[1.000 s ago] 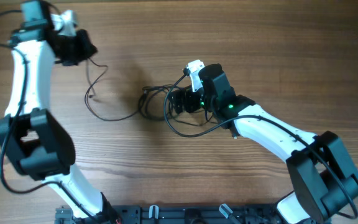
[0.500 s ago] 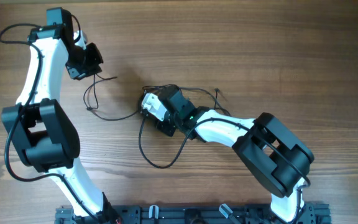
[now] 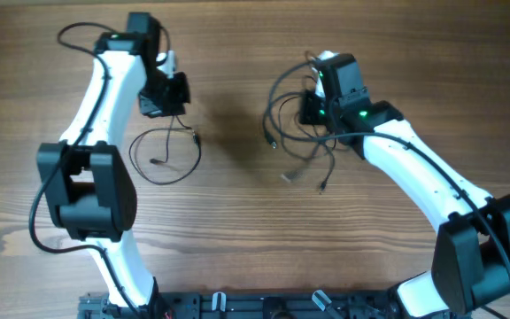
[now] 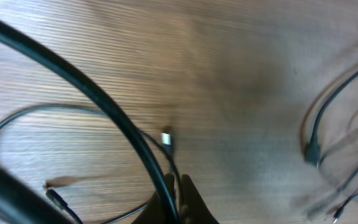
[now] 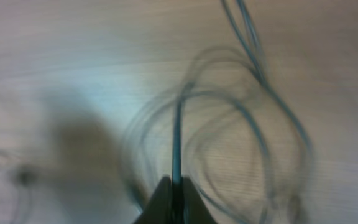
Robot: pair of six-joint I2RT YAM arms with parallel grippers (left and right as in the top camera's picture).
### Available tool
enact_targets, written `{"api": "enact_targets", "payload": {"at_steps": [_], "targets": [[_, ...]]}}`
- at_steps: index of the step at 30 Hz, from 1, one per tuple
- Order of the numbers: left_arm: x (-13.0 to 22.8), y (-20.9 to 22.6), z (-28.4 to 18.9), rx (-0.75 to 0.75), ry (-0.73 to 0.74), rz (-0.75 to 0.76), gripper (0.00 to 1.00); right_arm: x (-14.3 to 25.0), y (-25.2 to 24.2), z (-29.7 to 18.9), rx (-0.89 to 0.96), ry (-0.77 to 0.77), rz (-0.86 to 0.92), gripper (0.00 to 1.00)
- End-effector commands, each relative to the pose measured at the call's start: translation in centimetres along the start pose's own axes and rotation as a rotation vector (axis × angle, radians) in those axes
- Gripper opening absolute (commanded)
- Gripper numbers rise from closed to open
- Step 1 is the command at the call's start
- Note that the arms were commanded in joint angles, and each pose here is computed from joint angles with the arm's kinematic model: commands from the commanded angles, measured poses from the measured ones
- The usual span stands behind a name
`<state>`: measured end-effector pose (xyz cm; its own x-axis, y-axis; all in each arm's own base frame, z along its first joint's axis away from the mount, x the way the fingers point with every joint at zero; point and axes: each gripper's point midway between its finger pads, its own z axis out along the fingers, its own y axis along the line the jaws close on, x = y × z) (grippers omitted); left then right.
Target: Untangle cables
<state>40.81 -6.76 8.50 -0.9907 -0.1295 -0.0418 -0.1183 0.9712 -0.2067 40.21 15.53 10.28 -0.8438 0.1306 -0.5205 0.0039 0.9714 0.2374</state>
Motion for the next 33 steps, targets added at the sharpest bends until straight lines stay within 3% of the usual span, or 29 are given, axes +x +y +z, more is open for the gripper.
{"api": "enact_targets", "payload": {"at_steps": [1,3,7,10,17,21,25,28,33], "targets": [[3.0,1.9,2.4,-0.217,0.082,0.149,0.13,1.2,-5.1,0.2,0.19,0.045,0.138,0.22],[4.9,2.4,4.6,-0.248,0.12,0.094,0.18,1.8,-5.4,0.1,0.202,0.071,0.105,0.36],[8.4,3.7,7.9,-0.272,0.177,-0.061,0.33,0.9,-5.1,0.2,0.186,0.04,0.092,0.38],[9.0,2.7,9.4,-0.225,0.163,-0.164,0.5,0.5,-4.9,0.5,0.173,0.014,0.092,0.38],[10.0,-1.1,9.6,-0.178,0.18,-0.043,0.48,2.5,-5.8,1.4,0.193,0.055,0.089,0.41],[8.1,-1.4,6.5,-0.216,0.103,-0.064,0.6,2.6,-5.8,1.7,0.194,0.058,0.089,0.41],[7.4,-3.7,5.9,-0.101,0.071,-0.077,0.6,2.8,-5.4,1.7,0.17,0.07,0.091,0.41],[8.5,-6.8,6.2,0.019,0.117,0.034,0.63,2.7,-5.3,1.8,0.164,0.067,0.091,0.42],[9.0,-6.1,7.0,-0.101,0.082,0.054,0.58,2.9,-5.3,1.7,0.164,0.075,0.091,0.43]]}}
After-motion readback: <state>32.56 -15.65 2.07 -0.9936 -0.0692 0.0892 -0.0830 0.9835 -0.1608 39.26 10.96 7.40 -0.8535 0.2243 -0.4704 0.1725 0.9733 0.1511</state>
